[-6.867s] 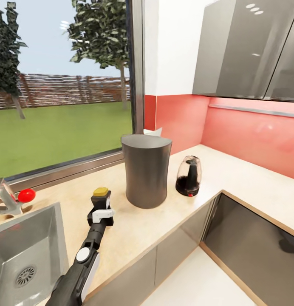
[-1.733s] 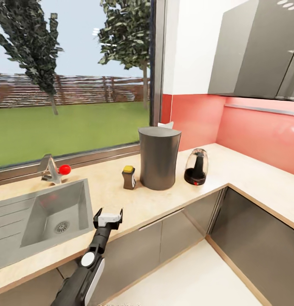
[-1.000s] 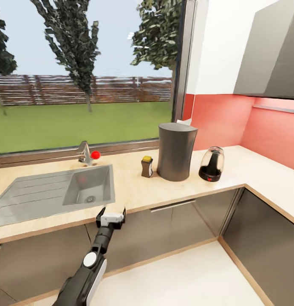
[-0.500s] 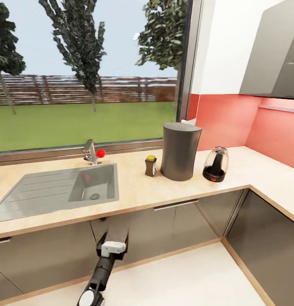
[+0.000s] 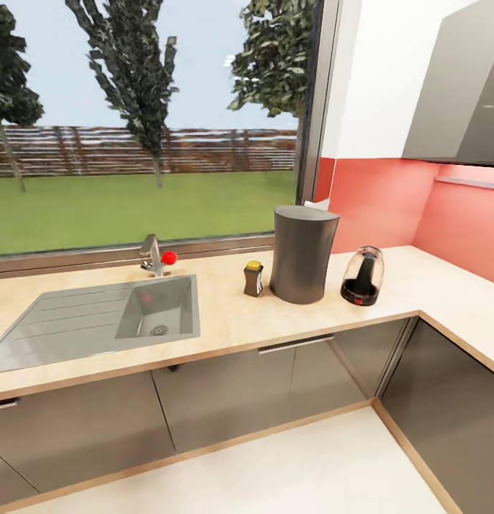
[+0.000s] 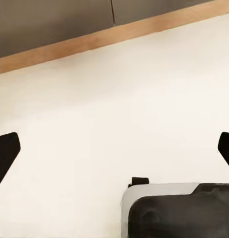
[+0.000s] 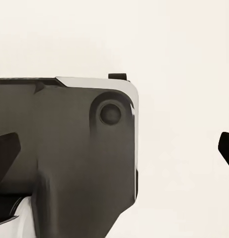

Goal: Set up a coffee station on the kitchen countertop: keep the coffee maker on the countertop, move the bottle of coffee from the kitchen shelf to the counter next to the coffee maker, place a paper coffee filter on top of the coffee maker, put the saucer next to the coffee maker with the coffee cup on the saucer, and place the electric kettle next to the coffee maker.

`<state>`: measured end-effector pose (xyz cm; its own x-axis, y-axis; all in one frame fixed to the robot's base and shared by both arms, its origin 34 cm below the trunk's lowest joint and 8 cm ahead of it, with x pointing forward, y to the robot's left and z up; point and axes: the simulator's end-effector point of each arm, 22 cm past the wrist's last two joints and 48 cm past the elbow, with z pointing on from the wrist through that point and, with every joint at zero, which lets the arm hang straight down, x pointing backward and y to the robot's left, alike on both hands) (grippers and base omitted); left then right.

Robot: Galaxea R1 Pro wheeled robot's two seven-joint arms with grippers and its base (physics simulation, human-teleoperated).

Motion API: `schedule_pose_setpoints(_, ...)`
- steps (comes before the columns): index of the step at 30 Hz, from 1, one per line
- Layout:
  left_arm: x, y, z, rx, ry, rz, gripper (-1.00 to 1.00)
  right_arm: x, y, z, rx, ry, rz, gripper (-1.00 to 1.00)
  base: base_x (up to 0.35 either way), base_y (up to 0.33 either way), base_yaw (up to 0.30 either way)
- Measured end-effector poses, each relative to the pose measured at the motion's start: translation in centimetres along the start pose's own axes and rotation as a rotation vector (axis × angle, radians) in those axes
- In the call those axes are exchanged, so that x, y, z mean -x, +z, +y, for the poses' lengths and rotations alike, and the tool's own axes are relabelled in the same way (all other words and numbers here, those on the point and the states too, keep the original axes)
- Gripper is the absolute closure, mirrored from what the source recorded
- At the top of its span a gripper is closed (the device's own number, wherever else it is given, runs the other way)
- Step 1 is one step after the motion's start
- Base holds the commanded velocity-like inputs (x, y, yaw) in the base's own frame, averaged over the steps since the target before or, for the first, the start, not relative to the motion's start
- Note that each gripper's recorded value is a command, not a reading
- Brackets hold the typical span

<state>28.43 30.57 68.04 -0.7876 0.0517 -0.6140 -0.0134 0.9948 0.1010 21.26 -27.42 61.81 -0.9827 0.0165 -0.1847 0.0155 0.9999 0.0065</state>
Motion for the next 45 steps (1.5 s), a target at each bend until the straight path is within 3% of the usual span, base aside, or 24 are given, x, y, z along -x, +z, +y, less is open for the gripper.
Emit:
schedule_pose_setpoints(4,-4.9,-1.3,2.2,0.059,-0.048,0.113,-1.0,0.0,0.0,-0.1,-0.001,-0.001,0.001,-1.0,0.0,0.0,0.037)
schedule_pose_setpoints(5,-9.6,-3.1,3.3,0.097,-0.085,0.237,-1.0,-0.1,0.0,-0.1,0.0,-0.001,0.002,-1.0,0.0,0.0,0.193)
schedule_pose_setpoints(7,-12.6,-4.1,3.2,0.096,-0.089,0.365,-1.0,-0.1,0.0,0.0,0.001,-0.002,0.003,-1.0,0.0,0.0,0.237)
schedule_pose_setpoints(8,-13.3,-4.4,3.3,0.097,-0.088,0.396,-1.0,-0.1,0.0,-0.1,0.001,-0.002,0.004,-1.0,0.0,0.0,0.257)
schedule_pose_setpoints(9,-15.0,-5.2,3.6,0.099,-0.085,0.482,-1.0,-0.2,0.0,-0.1,0.001,-0.003,0.004,-1.0,0.0,0.0,0.263)
schedule_pose_setpoints(11,-16.9,-6.3,4.2,0.105,-0.078,0.582,-1.0,-0.2,0.0,-0.3,-0.001,-0.004,0.005,-1.0,0.0,0.0,0.269)
schedule_pose_setpoints(12,-17.3,-6.6,4.4,0.112,-0.074,0.605,-1.0,-0.2,0.0,-0.4,-0.001,-0.004,0.006,-1.0,0.0,0.0,0.271)
schedule_pose_setpoints(17,-18.1,-7.5,7.0,0.195,-0.041,0.649,-1.0,-0.5,0.0,-0.6,0.0,-0.009,0.013,-1.0,0.0,0.0,0.241)
schedule_pose_setpoints(21,-18.3,-7.8,7.6,0.213,-0.033,0.659,-1.0,-0.6,0.0,-0.7,-0.001,-0.01,0.018,-1.0,0.0,0.0,0.215)
schedule_pose_setpoints(30,-18.6,-8.0,7.6,0.216,-0.026,0.67,-1.0,-1.0,0.0,-0.6,0.0,-0.013,0.027,-1.0,0.067,0.052,0.211)
schedule_pose_setpoints(45,-19.0,-8.3,6.9,0.204,-0.019,0.684,-1.0,-1.7,0.0,-0.6,0.001,-0.013,0.043,-1.0,0.236,0.238,0.21)
